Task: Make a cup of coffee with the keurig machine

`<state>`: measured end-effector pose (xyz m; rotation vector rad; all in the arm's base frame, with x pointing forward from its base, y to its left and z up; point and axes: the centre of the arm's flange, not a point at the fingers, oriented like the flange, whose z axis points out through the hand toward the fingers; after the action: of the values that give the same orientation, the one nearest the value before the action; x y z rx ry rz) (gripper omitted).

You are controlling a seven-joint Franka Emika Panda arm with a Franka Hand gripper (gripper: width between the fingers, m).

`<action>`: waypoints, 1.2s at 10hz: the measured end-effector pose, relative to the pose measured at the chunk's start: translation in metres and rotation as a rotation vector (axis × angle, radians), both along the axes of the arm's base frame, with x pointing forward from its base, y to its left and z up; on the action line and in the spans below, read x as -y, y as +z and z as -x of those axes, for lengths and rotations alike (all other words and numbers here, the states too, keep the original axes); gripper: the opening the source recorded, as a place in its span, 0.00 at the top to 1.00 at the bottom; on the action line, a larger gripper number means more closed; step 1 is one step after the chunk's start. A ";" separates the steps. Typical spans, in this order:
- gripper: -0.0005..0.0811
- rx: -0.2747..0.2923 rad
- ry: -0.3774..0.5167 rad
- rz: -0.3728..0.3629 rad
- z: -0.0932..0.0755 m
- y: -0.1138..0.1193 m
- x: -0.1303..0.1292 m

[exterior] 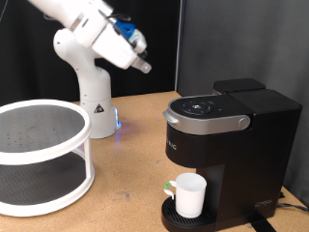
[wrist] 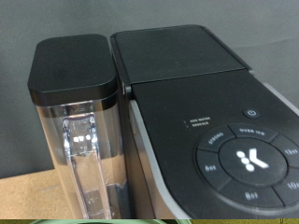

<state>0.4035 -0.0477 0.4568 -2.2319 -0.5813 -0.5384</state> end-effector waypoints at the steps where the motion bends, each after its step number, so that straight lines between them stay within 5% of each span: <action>1: 0.01 -0.020 0.008 0.016 -0.007 0.008 -0.010; 5: 0.01 -0.042 0.023 0.043 -0.016 0.010 -0.020; 7: 0.01 -0.058 0.075 0.122 -0.025 0.014 -0.041; 12: 0.01 0.021 0.156 0.229 -0.060 0.042 -0.094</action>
<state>0.4631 0.0462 0.4990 -2.3707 -0.8575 -0.4339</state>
